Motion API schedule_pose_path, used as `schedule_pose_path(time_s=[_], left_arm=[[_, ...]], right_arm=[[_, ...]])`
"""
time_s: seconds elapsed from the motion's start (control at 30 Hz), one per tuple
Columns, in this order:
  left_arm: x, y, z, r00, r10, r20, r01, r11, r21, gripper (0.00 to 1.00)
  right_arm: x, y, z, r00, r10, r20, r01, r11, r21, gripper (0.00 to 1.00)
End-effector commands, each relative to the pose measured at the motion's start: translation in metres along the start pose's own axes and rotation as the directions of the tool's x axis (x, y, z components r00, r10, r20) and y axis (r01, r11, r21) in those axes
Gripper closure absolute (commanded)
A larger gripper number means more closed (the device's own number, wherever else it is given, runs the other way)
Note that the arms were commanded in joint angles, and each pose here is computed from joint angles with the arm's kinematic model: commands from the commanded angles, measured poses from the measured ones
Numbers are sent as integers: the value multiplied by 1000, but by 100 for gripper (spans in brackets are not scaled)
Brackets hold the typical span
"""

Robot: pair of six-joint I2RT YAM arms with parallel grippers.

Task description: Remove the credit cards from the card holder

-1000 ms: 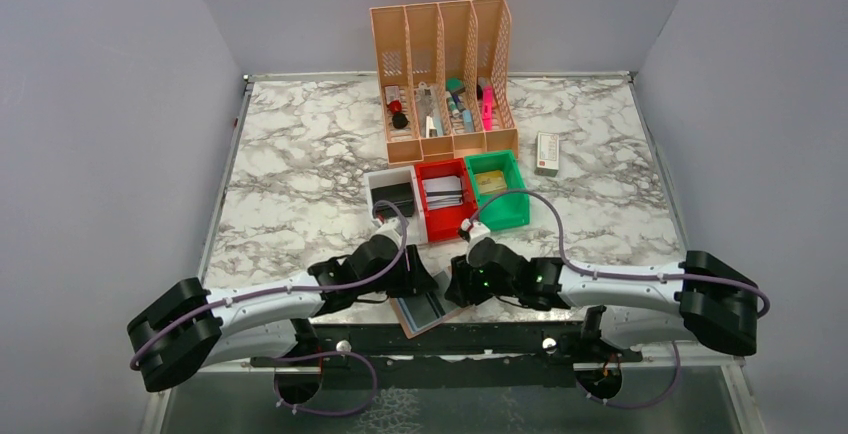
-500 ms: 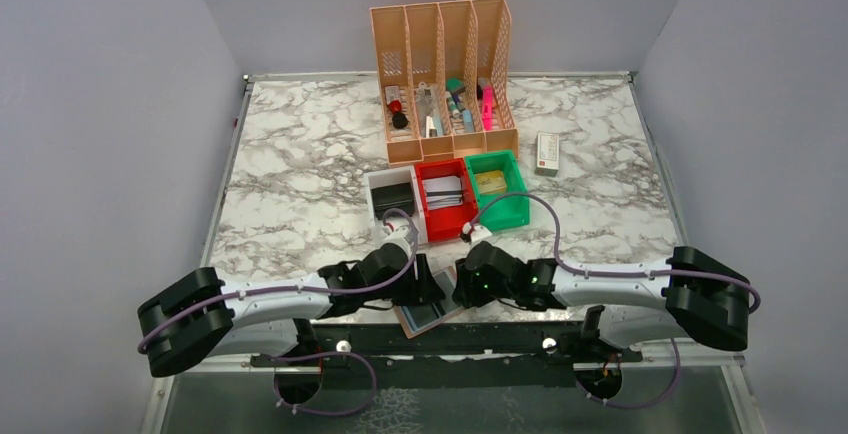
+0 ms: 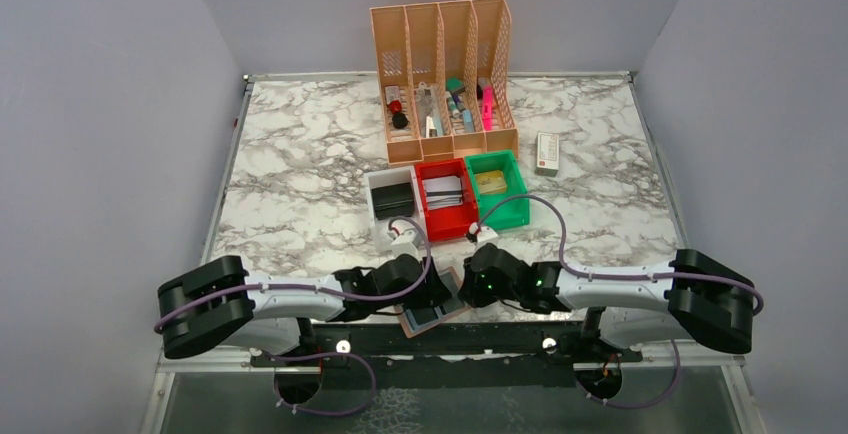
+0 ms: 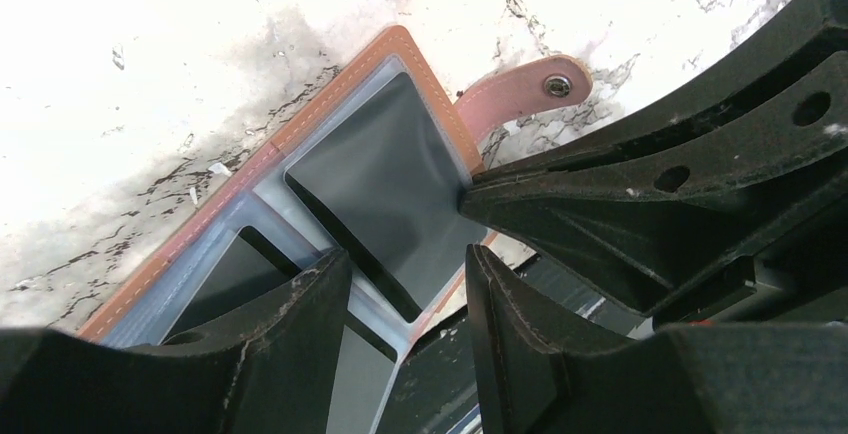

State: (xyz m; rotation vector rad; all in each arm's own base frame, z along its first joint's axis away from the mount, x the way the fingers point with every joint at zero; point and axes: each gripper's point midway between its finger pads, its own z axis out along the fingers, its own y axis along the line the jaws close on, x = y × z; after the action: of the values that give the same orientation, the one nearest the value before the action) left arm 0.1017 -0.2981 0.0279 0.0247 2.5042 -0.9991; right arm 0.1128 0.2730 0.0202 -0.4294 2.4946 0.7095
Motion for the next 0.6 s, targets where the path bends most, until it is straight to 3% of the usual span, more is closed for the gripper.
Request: schedule_pose_path(time_s=[0.0,0.4,0.57], left_arm=[[34,61,3,996,21,-86,-41,972,-232,48],[25,60,-14,999,-33,3,33,979,-204,48],[29,58,-18,999,-18,-26,12,981,-192,49]], right_arm=[[25,-8,5,996,15,-87,-13,1000,16,95],[24,1,5,996,19,-88,-21,999,-28,99],[18,10,1,997,36,-63,-41,996,-76,99]])
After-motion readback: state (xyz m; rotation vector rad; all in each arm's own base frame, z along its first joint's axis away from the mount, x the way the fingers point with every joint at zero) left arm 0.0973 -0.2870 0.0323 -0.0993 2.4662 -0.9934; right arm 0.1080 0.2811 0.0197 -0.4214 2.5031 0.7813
